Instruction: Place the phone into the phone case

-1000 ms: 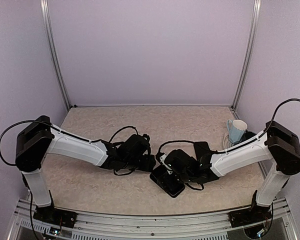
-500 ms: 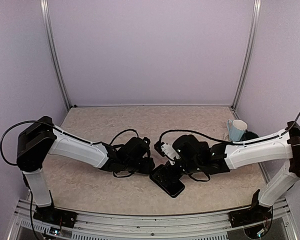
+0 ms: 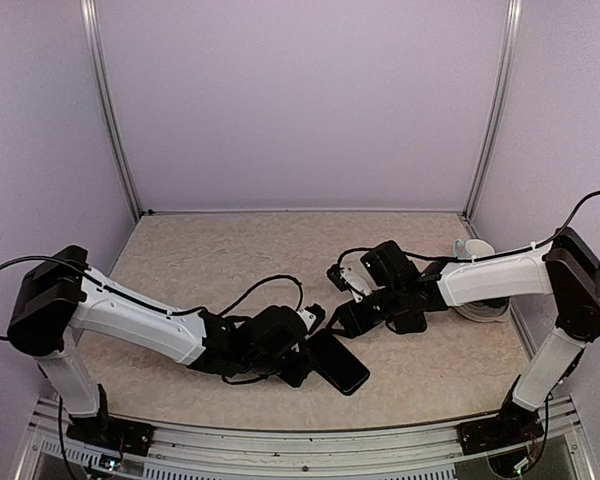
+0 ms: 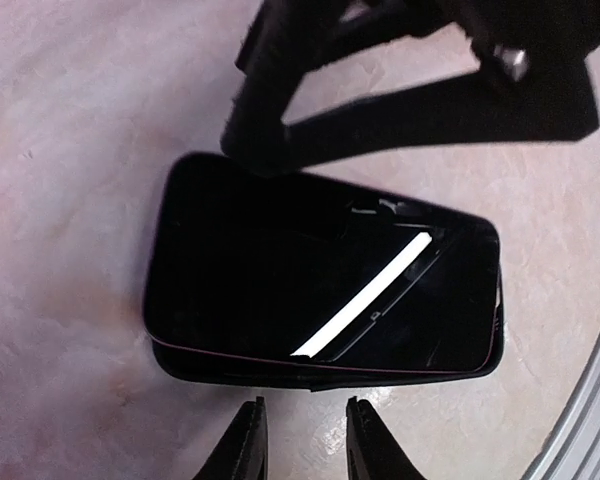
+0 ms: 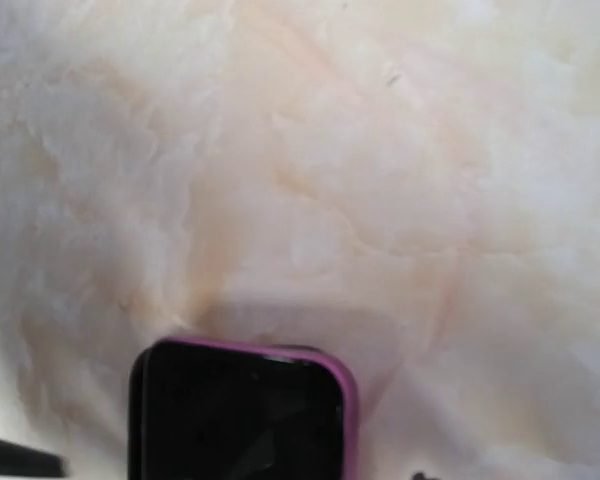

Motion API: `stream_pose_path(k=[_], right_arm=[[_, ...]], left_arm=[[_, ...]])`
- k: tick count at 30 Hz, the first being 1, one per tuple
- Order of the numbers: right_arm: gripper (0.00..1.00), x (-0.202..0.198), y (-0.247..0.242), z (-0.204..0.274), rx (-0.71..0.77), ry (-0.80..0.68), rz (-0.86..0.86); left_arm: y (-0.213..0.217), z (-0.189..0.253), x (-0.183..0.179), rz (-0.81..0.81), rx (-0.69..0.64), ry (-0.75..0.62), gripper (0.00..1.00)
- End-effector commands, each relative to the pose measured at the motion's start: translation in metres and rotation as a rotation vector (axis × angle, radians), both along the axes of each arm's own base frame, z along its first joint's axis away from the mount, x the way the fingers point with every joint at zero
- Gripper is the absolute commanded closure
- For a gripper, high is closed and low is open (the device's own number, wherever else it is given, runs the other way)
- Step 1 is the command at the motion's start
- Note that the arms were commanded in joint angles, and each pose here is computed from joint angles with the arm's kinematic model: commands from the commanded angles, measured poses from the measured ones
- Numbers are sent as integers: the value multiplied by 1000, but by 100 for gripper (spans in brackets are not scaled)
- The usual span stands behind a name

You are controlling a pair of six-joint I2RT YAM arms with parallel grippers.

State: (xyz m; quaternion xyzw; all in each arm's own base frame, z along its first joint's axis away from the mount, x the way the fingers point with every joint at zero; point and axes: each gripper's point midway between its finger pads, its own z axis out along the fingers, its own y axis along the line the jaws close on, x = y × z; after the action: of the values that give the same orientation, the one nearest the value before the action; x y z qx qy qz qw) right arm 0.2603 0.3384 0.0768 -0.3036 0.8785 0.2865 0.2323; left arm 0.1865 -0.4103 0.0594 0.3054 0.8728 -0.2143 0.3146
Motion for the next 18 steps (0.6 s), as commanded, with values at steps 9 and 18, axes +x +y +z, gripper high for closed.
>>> stream_pose_path(k=[9, 18], right_arm=[[61, 5, -1, -28, -63, 42, 14], [77, -10, 1, -44, -49, 116, 57]], left_arm=[[10, -30, -5, -27, 79, 20, 72], [26, -62, 8, 47, 201, 13, 74]])
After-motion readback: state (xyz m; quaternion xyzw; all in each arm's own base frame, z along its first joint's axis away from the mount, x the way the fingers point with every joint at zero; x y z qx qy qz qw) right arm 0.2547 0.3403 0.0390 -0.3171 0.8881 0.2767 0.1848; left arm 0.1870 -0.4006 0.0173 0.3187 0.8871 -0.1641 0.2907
